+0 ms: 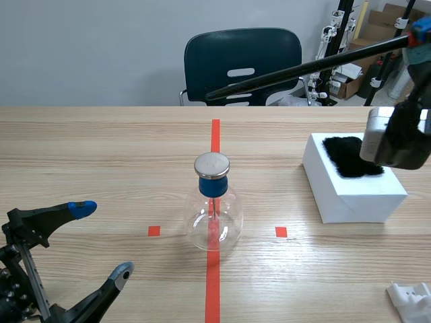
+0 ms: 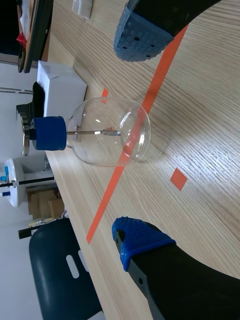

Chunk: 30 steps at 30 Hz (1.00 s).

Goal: Do the electroscope experiment. move the rod toward and away from the electroscope

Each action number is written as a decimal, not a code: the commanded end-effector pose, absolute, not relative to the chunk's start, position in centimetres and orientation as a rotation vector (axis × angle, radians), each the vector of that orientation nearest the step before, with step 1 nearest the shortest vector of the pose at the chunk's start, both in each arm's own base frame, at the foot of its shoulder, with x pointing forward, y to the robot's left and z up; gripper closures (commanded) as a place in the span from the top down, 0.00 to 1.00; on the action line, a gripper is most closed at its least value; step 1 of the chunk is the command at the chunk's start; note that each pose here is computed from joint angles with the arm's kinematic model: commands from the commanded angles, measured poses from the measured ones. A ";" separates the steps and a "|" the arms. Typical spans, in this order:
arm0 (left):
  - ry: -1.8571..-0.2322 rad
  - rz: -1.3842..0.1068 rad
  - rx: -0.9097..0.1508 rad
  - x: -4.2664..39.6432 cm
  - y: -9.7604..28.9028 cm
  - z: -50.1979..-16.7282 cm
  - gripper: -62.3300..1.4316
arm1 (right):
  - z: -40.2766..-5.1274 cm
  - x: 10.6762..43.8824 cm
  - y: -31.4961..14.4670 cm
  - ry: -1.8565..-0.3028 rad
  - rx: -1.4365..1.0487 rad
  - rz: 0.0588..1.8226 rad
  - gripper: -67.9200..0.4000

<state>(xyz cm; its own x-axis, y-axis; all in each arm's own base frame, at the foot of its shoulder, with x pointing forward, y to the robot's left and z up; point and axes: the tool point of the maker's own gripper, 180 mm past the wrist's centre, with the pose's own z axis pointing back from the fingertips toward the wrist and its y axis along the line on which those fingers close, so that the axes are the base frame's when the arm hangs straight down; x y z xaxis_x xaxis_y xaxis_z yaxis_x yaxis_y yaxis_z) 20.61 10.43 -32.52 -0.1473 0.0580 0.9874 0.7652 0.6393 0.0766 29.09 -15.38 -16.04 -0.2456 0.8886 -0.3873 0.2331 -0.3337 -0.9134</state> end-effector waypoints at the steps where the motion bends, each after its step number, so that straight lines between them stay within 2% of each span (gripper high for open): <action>1: -1.656 -0.697 -0.707 20.8 10.3 -31.7 1.00 | -15.0 29.4 -15.2 -1.383 -1.523 1.630 0.01; 15: -1.656 -0.697 -0.707 20.8 10.3 -31.7 1.00 | -17.1 29.4 -14.4 -1.278 -1.521 1.792 0.01; 30: -1.656 -0.697 -0.707 20.8 10.3 -31.7 1.00 | -17.2 29.4 -14.3 -1.266 -1.535 1.809 0.01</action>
<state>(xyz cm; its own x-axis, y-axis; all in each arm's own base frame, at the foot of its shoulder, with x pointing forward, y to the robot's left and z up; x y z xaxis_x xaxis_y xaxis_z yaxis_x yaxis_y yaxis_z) 20.61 10.43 -32.52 -0.1473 0.0580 0.9874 0.7652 0.6393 0.0766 29.01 -14.30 -18.58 -0.3024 0.8072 -0.5070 0.1746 -0.4760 -0.8620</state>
